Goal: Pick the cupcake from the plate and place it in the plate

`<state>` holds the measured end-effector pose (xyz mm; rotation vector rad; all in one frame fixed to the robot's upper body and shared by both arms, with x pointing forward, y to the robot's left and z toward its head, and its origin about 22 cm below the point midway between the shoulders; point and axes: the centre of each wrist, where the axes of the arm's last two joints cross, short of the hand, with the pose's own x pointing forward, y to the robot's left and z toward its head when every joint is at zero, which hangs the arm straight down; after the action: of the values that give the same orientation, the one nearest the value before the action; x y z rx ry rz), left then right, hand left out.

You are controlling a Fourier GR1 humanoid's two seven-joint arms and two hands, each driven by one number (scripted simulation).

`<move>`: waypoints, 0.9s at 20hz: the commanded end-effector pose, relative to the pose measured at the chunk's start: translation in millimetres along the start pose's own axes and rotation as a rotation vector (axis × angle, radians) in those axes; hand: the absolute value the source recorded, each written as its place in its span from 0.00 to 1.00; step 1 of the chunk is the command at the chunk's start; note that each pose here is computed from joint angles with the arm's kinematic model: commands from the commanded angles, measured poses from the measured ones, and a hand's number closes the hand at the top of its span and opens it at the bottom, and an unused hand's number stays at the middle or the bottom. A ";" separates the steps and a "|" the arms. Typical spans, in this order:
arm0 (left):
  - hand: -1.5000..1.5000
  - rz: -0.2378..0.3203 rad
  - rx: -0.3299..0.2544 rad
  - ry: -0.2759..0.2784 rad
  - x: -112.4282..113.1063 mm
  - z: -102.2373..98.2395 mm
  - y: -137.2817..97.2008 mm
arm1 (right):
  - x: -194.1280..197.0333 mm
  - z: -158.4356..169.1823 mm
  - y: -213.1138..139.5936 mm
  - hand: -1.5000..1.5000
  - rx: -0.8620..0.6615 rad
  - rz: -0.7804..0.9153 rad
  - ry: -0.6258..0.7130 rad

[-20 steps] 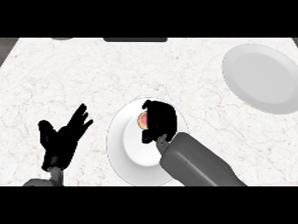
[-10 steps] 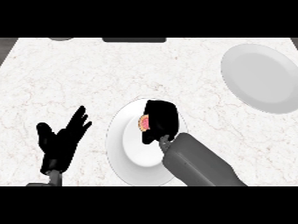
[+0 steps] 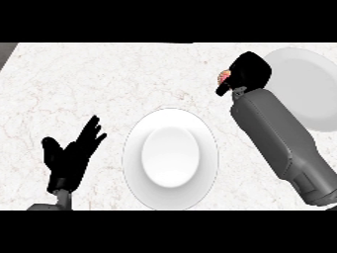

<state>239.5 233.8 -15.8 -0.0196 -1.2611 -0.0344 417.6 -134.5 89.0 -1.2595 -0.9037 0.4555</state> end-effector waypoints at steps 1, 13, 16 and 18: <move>0.50 -0.017 -0.024 0.012 0.2 -2.3 -4.9 | -3.0 -49.2 -48.9 1.00 -0.253 -0.092 0.266; 0.50 -0.026 -0.081 0.021 -0.5 -4.1 -14.7 | -22.3 -107.6 -129.4 1.00 -0.649 -0.277 0.486; 0.50 -0.039 -0.075 0.007 3.6 -6.6 -12.6 | -31.9 -114.9 -132.8 1.00 -0.716 -0.303 0.503; 0.50 -0.019 -0.057 0.024 -1.3 -5.1 -13.4 | -41.6 -121.0 -137.8 1.00 -0.779 -0.323 0.491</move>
<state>247.0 218.2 -11.1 -0.0681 -1.2742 -0.1016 464.8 -266.3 195.4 -1.8117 -0.8833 -0.1080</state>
